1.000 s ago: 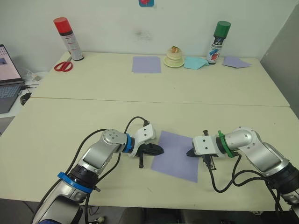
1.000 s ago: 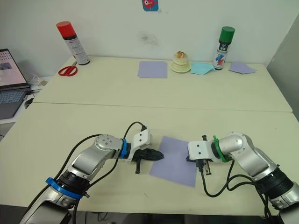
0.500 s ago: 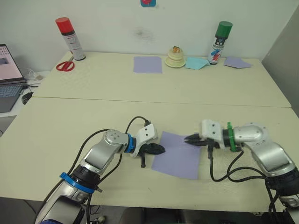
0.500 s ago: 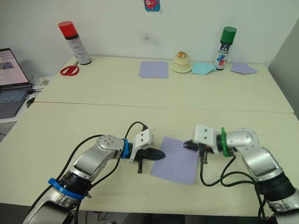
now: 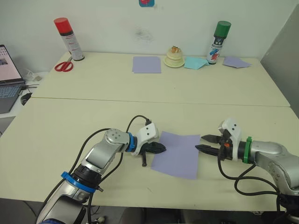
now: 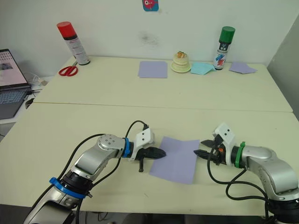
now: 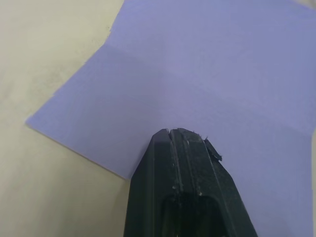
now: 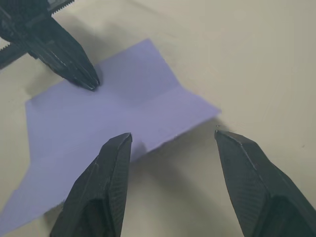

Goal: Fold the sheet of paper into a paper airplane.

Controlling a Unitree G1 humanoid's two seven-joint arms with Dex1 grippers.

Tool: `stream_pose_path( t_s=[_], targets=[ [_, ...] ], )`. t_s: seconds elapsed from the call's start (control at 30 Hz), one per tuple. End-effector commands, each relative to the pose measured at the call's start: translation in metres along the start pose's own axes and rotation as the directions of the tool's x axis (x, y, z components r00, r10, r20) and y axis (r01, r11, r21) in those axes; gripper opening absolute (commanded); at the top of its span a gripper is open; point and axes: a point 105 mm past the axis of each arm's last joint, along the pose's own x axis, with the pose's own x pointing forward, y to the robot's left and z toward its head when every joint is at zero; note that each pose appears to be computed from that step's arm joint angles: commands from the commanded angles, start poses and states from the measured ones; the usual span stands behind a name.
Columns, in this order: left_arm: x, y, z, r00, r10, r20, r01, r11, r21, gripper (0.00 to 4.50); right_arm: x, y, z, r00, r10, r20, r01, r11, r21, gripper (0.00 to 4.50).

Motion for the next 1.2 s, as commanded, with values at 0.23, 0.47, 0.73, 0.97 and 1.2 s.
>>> stream_pose_path(
  t_s=[0.23,0.47,0.73,0.97,1.2],
  targets=[
    [-0.002,0.002,0.017,0.999,0.015,0.052,-0.018,0.999,0.045,0.0,0.011,0.015,0.008,0.999,0.04,0.036,-0.044,0.991,0.126,2.14],
    [-0.008,0.004,0.026,0.996,0.041,0.083,-0.047,0.997,0.061,0.0,0.023,0.023,0.017,0.995,0.091,0.029,-0.094,0.991,0.098,0.05],
    [-0.01,0.004,0.013,0.996,0.063,0.061,-0.065,0.997,0.035,0.0,0.033,0.016,0.027,0.996,0.09,0.015,-0.091,0.991,0.097,0.05],
    [-0.009,0.007,0.001,0.996,0.084,0.039,-0.085,0.996,0.024,0.0,0.033,0.014,0.023,0.996,0.074,-0.041,-0.07,0.993,0.096,0.05],
    [-0.01,0.009,0.006,0.994,0.09,0.062,-0.092,0.995,0.029,0.0,0.022,0.017,0.049,0.992,0.079,0.1,-0.074,0.996,-0.058,1.92]
  ],
)
